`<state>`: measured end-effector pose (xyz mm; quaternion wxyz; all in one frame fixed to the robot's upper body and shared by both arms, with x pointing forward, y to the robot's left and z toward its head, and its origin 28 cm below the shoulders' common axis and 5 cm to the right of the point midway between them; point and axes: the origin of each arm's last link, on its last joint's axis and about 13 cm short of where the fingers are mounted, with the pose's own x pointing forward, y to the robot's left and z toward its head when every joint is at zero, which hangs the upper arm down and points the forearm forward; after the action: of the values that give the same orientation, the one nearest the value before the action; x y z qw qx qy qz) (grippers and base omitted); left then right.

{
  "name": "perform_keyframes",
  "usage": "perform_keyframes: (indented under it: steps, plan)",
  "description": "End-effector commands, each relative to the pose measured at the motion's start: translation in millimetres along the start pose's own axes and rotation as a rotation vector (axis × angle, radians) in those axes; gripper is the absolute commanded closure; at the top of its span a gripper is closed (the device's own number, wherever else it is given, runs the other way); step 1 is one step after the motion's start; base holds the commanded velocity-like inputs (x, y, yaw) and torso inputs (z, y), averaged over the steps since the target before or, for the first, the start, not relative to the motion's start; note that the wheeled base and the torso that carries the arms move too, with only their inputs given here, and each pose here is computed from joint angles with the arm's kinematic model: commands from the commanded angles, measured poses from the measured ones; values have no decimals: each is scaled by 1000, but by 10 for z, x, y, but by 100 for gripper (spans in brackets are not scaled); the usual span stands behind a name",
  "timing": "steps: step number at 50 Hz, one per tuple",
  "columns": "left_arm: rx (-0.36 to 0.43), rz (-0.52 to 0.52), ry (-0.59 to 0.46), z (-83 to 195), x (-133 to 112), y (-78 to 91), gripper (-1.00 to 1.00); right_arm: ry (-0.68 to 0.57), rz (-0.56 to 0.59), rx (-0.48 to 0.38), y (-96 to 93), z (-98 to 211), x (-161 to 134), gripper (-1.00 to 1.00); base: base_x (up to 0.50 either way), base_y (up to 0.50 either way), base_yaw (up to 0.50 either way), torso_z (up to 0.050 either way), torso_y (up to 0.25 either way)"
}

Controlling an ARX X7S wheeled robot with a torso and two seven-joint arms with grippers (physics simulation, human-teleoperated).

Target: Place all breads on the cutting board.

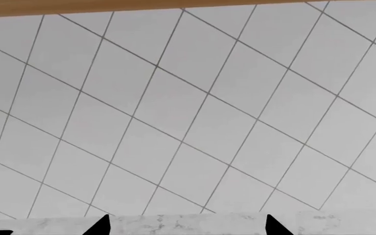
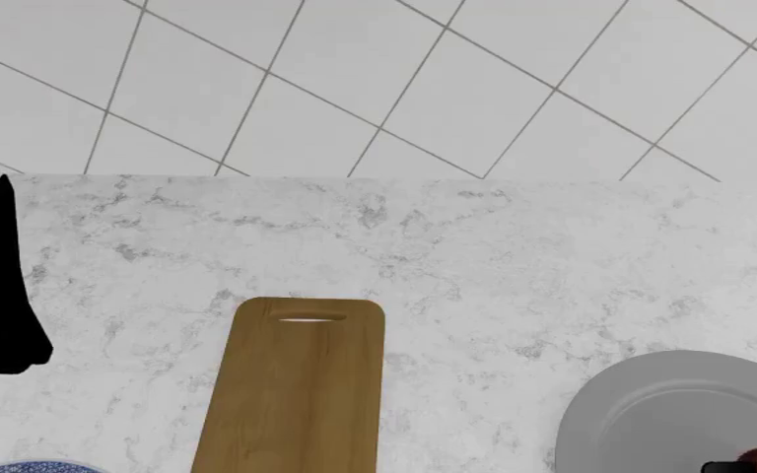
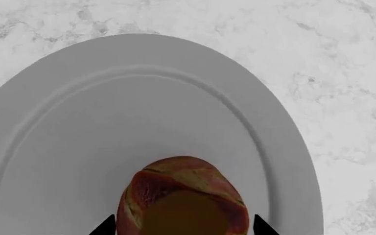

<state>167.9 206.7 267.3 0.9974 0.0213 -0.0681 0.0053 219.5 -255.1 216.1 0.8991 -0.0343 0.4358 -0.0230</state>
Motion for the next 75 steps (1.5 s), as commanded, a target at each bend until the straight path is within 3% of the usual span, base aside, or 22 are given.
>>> perform_keyframes:
  steps: [1,2,15,22,32,51,66,75]
  plan:
    - [1,0,2,-6,1,-1,-100,8,2,-2,2,-27,68,-100,0,0,0,0,0]
    - [0,1,3,-9,4,0,-100,-2,0,-2,3,-5,54,100,0,0,0,0,0]
    - [0,3,3,-7,5,8,-100,-95,21,-76,93,261,-282,100,0,0,0,0,0]
    - [1,4,2,2,2,4,-100,-193,87,-162,263,638,-644,100,0,0,0,0,0]
    - [0,4,6,-25,15,13,-100,-289,149,-230,499,1146,-862,100,0,0,0,0,0]
    - [-3,10,17,-78,30,36,-100,-301,255,-334,1085,2037,-593,100,0,0,0,0,0]
    - [-5,18,25,-112,48,67,-100,-265,382,-394,1521,2337,-215,100,0,0,0,0,0]
    - [-5,20,30,-152,52,85,-100,-236,421,-441,1748,2260,-63,100,0,0,0,0,0]
